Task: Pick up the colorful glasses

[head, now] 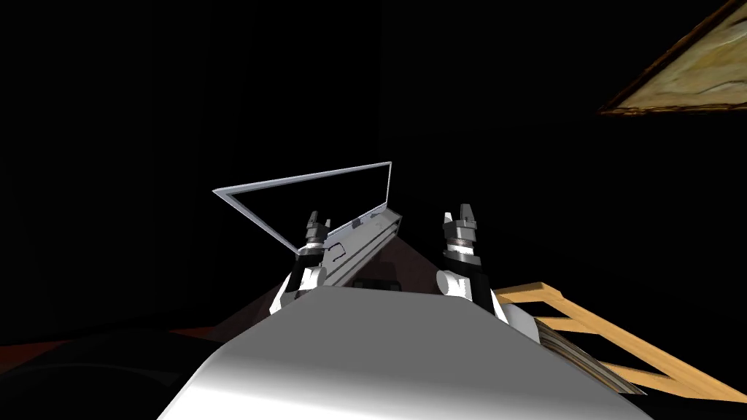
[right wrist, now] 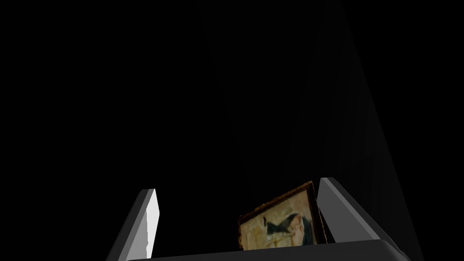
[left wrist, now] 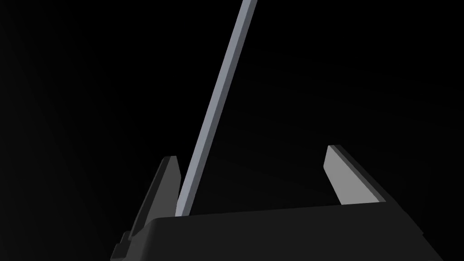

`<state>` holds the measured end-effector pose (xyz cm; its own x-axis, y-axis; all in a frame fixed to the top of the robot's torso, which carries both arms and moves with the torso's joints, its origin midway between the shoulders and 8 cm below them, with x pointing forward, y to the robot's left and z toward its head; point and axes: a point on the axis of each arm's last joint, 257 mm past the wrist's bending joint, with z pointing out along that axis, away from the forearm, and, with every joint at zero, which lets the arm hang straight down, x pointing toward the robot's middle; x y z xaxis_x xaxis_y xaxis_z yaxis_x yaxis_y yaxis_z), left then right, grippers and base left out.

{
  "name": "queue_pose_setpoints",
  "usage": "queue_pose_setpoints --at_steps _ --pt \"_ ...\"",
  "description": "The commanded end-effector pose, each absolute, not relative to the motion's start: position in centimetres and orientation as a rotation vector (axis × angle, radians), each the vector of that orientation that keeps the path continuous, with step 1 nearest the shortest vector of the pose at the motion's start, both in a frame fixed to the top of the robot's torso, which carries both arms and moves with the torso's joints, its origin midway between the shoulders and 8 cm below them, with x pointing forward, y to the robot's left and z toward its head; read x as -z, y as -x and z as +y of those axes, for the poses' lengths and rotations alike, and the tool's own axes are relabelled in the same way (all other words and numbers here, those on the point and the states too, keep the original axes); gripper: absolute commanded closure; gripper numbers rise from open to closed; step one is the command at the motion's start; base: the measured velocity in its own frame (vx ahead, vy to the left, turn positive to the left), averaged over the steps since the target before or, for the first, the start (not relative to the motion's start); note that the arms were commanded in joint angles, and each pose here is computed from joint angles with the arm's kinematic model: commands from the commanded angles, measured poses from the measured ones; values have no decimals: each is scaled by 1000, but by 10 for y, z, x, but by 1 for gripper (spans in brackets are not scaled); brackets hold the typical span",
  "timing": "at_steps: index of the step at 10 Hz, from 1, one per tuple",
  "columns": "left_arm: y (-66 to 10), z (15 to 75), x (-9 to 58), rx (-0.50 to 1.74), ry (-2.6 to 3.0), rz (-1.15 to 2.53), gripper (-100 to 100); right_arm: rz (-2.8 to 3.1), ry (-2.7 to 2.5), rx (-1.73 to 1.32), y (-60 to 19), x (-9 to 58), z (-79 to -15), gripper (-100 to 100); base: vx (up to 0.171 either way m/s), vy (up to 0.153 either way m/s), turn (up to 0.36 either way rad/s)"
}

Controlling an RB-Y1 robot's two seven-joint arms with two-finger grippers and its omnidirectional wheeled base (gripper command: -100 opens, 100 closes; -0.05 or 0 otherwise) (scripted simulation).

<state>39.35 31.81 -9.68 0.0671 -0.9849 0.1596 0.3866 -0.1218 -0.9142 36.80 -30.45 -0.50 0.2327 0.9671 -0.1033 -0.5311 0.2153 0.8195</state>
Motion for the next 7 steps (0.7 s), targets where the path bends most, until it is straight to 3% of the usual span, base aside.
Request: queue_pose_setpoints --at_steps 1,7 --pt "-399 323 120 1390 1111 800 -100 718 -747 -1172 -368 5 -305 0 19 10 -81" --pt "-411 338 205 1353 1338 877 -100 718 -747 -1172 -368 5 -305 0 18 7 -109"
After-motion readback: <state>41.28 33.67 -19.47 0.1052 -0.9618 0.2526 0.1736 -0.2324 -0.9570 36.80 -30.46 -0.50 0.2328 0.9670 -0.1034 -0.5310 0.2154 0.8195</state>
